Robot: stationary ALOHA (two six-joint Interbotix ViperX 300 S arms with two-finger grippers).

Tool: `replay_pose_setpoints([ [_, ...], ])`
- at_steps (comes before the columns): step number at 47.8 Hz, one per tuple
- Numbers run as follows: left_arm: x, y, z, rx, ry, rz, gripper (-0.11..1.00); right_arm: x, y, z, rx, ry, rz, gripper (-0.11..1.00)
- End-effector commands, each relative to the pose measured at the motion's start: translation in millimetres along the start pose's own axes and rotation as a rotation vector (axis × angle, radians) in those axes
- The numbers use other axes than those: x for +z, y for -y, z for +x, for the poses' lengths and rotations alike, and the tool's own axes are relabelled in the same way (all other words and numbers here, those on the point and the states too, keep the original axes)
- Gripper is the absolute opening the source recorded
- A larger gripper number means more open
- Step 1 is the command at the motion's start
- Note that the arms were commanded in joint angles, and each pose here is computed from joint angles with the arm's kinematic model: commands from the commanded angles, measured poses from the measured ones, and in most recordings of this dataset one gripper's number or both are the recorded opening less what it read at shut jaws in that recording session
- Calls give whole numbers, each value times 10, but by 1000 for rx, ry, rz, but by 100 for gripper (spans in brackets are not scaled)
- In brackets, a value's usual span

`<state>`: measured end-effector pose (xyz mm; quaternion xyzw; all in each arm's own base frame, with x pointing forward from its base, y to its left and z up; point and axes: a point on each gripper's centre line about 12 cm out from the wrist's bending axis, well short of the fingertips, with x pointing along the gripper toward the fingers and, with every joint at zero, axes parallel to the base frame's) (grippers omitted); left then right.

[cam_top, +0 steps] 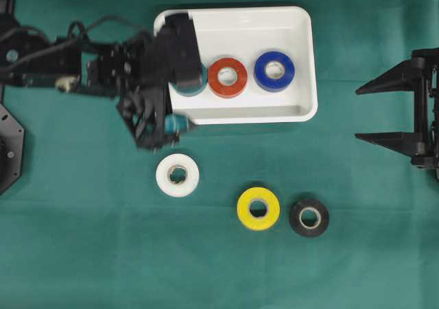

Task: Pick up the tape from a random location and place it into the white case.

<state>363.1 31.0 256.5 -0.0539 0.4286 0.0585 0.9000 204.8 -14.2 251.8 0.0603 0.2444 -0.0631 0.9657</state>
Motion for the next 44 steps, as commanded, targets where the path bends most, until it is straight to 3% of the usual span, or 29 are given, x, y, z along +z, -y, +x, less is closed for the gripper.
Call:
replay_pose_setpoints([
  [1, 73, 83, -114, -18, 53, 19, 97, 100, -13, -17, 4, 26, 1, 83],
  [11, 75, 85, -220, -20, 79, 26, 97, 104, -14, -19, 5, 25, 6, 83],
  [19, 42, 84, -406, -24, 135, 55, 97, 116, -19, -31, 8, 33, 7, 83],
  [44, -295, 40, -941, -42, 376, 62, 97, 190, -18, -127, 12, 82, 3, 83],
])
